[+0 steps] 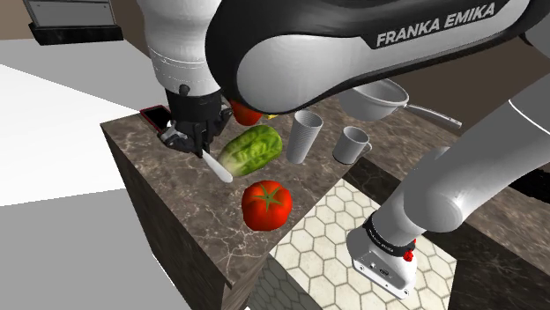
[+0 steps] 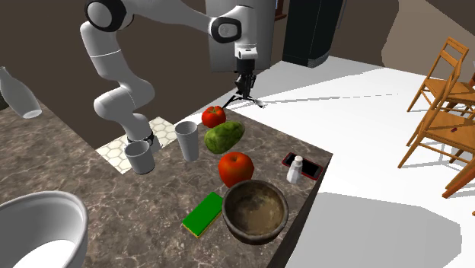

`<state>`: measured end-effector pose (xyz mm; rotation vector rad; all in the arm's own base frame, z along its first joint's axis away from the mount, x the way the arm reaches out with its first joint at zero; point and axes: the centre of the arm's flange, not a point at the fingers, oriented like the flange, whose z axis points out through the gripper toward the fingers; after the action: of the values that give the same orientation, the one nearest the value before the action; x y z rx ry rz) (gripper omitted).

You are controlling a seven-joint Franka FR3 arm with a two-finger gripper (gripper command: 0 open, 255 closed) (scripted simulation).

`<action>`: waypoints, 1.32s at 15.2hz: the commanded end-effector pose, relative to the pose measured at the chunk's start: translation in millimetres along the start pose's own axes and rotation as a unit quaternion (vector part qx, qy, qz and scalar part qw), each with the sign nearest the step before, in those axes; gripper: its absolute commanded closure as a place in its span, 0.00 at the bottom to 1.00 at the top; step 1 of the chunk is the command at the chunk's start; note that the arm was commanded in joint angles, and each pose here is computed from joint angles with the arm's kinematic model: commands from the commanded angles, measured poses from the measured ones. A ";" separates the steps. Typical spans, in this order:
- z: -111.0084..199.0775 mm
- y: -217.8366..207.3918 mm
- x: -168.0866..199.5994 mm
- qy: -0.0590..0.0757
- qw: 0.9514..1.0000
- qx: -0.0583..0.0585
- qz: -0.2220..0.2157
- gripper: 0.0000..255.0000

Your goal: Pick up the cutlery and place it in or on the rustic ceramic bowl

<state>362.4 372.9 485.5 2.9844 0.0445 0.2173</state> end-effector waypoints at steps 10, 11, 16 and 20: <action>-1.6 76.6 57.4 0.000 1.000 0.000 0.000 1.00; 0.8 87.0 65.1 0.000 1.000 0.000 0.000 1.00; 13.0 139.0 103.9 0.000 1.000 0.000 0.000 1.00; 22.6 180.6 135.0 0.000 1.000 0.000 0.000 1.00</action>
<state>496.2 208.1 508.0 2.9850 0.0430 0.2173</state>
